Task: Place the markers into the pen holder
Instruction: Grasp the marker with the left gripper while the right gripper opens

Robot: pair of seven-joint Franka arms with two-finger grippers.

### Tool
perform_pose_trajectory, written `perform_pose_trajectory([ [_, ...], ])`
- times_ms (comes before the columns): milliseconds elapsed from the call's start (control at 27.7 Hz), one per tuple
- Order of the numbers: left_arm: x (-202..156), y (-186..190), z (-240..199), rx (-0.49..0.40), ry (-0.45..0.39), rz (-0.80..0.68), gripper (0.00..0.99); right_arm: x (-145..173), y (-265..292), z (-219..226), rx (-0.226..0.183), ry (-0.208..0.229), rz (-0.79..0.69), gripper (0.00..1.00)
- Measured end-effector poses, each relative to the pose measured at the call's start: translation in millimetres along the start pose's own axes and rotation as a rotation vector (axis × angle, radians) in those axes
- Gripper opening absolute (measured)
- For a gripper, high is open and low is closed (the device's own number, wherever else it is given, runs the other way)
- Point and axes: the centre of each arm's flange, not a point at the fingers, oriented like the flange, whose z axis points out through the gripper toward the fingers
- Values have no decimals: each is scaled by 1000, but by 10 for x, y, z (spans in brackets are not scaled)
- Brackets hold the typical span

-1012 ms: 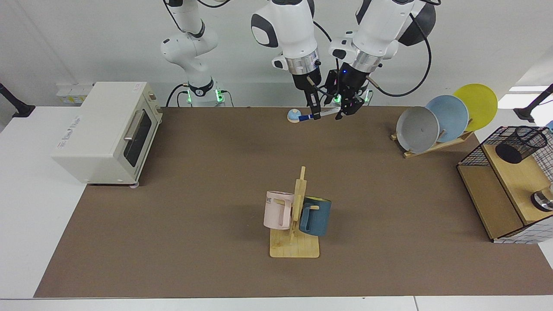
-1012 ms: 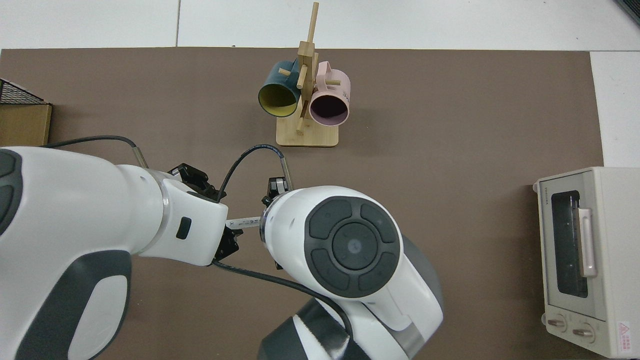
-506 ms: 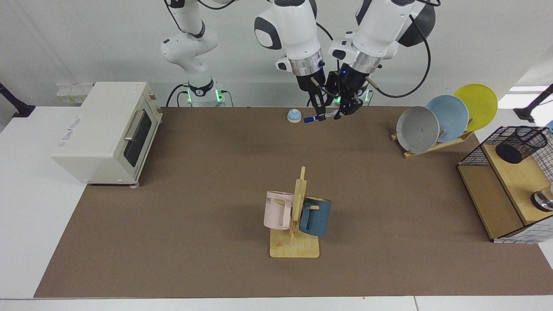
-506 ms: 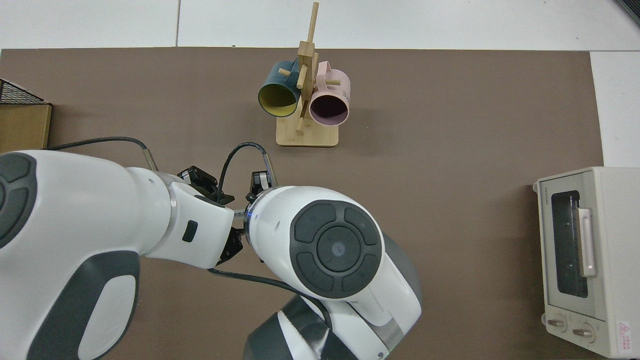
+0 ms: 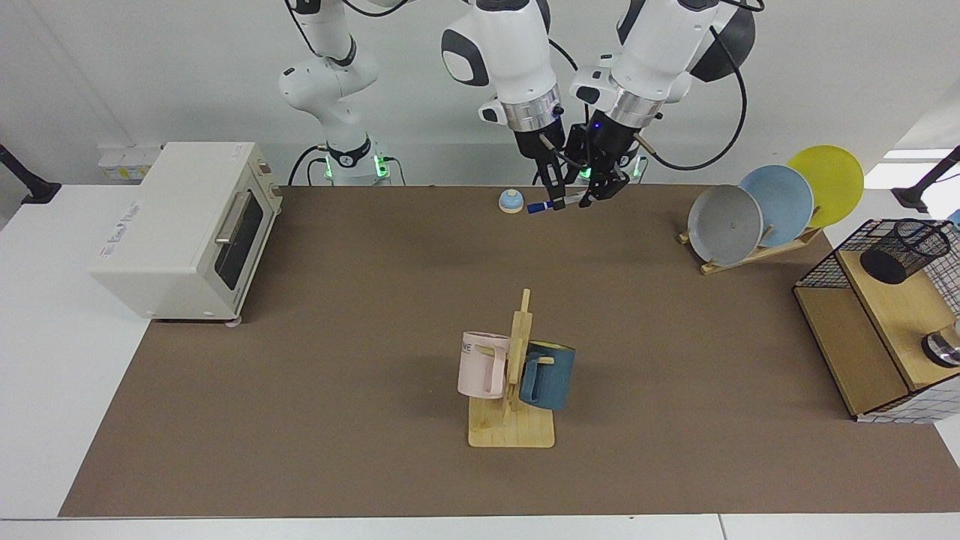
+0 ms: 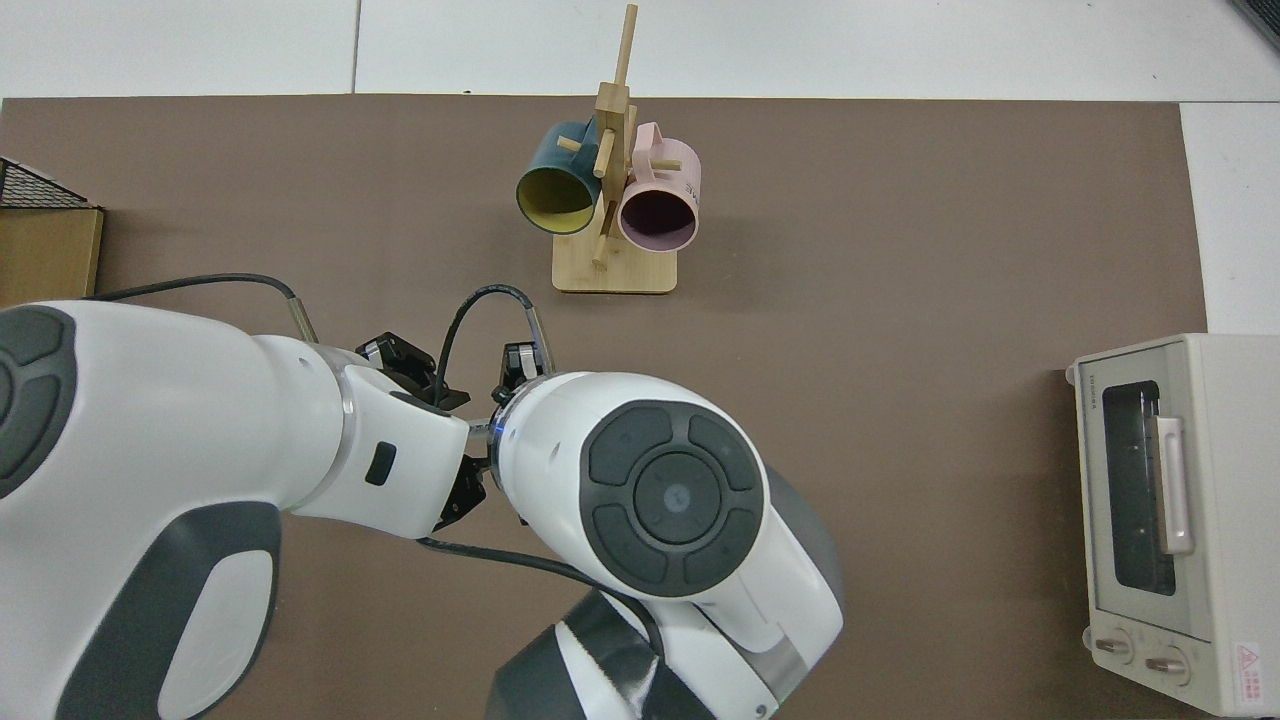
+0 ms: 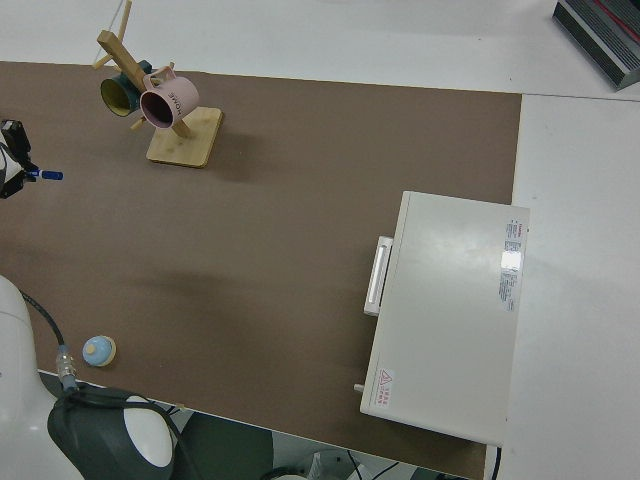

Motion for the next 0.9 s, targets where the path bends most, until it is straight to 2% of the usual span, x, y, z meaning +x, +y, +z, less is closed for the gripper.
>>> perform_pose_trajectory([
  [325,-17,-13,3,12,-19,96,537,-11,10,19,-4,1,-14,159],
  [904,-29,-22,3,22,-33,110,507,0,30,49,-23,13,-46,159],
])
